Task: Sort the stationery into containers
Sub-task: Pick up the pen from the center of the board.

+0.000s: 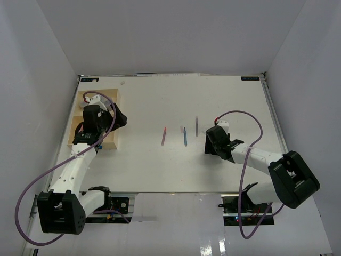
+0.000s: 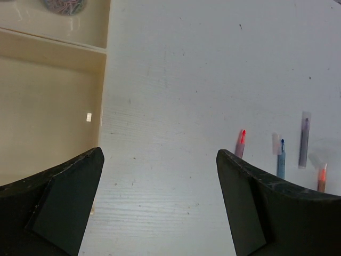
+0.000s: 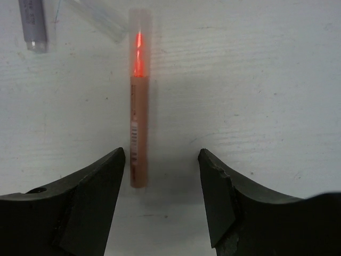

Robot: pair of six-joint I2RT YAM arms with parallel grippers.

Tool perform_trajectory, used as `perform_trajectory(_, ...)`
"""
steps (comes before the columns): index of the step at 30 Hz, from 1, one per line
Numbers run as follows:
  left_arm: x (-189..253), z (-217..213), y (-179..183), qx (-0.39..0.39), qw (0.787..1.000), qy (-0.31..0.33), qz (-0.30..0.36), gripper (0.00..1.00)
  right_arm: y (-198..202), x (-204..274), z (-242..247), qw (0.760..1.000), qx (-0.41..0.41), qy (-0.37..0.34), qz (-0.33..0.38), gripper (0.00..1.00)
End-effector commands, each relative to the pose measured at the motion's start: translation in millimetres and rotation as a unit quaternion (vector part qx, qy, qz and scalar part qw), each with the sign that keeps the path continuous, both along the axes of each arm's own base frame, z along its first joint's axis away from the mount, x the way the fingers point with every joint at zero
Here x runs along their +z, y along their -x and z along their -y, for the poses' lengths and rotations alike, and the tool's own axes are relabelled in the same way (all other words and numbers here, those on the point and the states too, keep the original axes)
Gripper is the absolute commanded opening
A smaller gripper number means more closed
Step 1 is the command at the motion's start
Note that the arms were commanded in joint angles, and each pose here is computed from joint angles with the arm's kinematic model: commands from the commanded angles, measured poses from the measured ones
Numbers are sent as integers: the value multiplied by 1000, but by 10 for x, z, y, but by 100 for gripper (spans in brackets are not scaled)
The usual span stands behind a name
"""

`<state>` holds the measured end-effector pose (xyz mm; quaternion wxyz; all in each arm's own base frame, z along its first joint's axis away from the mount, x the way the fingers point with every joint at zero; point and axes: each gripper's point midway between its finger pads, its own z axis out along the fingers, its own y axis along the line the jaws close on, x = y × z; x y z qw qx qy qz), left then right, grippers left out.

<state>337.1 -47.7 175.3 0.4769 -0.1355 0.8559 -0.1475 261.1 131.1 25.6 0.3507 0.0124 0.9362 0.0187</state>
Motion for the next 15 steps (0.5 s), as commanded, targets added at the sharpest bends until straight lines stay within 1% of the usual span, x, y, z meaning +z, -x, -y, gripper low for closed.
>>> perform_trajectory(1,66,49,35,-13,1000,0,10,98,-145,21,-77,1000,-20,-18,7,64)
perform_trajectory(2,63,58,36,-14,1000,2,9,98,-139,-41,-57,1000,-25,-11,-1,63)
perform_trajectory(4,65,77,33,-19,1000,5,9,98,-112,-109,-11,999,-39,-9,-9,54)
perform_trajectory(6,57,106,37,-24,1000,9,7,98,-67,-160,55,999,-50,-4,-13,50)
perform_trajectory(8,67,120,39,-27,1000,11,8,98,-54,-143,89,998,-58,-8,-8,39)
perform_trajectory(9,77,138,43,-32,999,14,9,98,-25,-154,111,998,-59,-7,-8,29)
perform_trajectory(12,110,203,51,-49,998,23,16,98,-23,-88,138,998,-60,-11,3,18)
perform_trajectory(13,129,232,50,-56,998,27,20,98,-14,-62,155,998,-62,-13,9,11)
perform_trajectory(15,145,348,87,-81,996,44,22,98,-7,5,169,998,-63,-17,18,8)
